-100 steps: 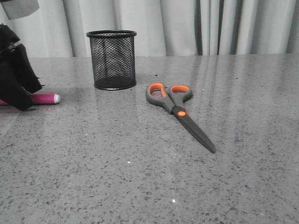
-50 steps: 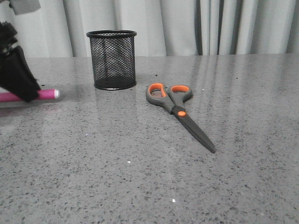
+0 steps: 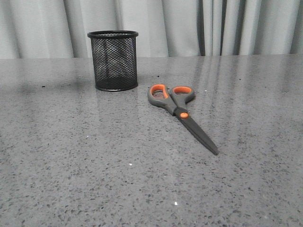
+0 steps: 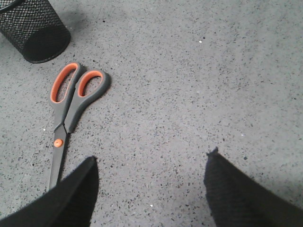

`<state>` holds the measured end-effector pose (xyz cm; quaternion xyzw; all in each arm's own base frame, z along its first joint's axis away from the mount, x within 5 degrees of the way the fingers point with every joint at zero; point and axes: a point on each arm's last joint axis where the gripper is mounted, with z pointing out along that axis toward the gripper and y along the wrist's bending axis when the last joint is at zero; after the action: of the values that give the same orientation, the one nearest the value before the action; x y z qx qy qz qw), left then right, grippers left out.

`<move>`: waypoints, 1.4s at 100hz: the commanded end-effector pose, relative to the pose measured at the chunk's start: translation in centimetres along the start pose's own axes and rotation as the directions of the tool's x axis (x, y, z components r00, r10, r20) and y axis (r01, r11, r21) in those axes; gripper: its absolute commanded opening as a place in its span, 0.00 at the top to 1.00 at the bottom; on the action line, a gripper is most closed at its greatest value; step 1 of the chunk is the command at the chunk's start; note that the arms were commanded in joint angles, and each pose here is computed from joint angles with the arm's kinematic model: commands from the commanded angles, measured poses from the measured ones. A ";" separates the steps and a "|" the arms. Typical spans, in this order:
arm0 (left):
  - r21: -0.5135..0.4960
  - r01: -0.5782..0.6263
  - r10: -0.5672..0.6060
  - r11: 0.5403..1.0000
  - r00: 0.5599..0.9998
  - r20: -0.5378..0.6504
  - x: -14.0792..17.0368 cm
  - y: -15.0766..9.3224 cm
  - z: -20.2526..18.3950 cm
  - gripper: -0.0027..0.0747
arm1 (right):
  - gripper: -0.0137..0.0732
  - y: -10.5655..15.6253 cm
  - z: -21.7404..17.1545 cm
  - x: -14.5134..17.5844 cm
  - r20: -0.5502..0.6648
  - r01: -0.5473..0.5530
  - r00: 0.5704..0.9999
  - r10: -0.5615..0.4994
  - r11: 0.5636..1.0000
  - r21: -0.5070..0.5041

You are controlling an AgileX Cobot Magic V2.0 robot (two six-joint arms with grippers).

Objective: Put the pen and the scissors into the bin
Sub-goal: 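Lift the pink marker with the left gripper and drop it into the mesh holder, then move the right gripper over the scissors and lower onto the handles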

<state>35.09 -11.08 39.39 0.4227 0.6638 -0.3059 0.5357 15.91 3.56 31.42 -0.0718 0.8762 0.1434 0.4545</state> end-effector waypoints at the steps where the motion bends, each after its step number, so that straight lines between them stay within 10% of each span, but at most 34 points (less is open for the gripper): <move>1: -0.046 0.020 -0.012 0.999 0.984 0.177 -3.4 -0.9 -0.2 0.99 | 0.35 0.0 -0.6 -1.5 0.084 0.010 0.996 -0.011 1.000 0.015; 83: -0.021 0.144 -0.143 0.989 0.989 0.037 3.4 1.0 8.0 0.97 | 0.35 0.0 -0.6 -1.4 0.075 0.010 0.997 -0.011 1.000 0.012; 117: -0.016 0.140 -0.140 0.990 0.989 0.048 3.0 1.0 7.8 0.47 | 0.35 0.0 -0.6 -1.4 0.072 0.010 0.997 -0.011 1.000 0.011; 140: -0.018 0.048 -0.045 0.999 0.989 0.141 -1.4 1.1 4.0 0.62 | 0.35 0.0 -0.6 -1.5 0.079 0.010 0.997 -0.011 1.000 0.013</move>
<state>40.21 -15.66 33.37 0.3800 0.6930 -0.3287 0.5170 15.84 3.60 31.34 -0.0737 0.8786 0.1449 0.4491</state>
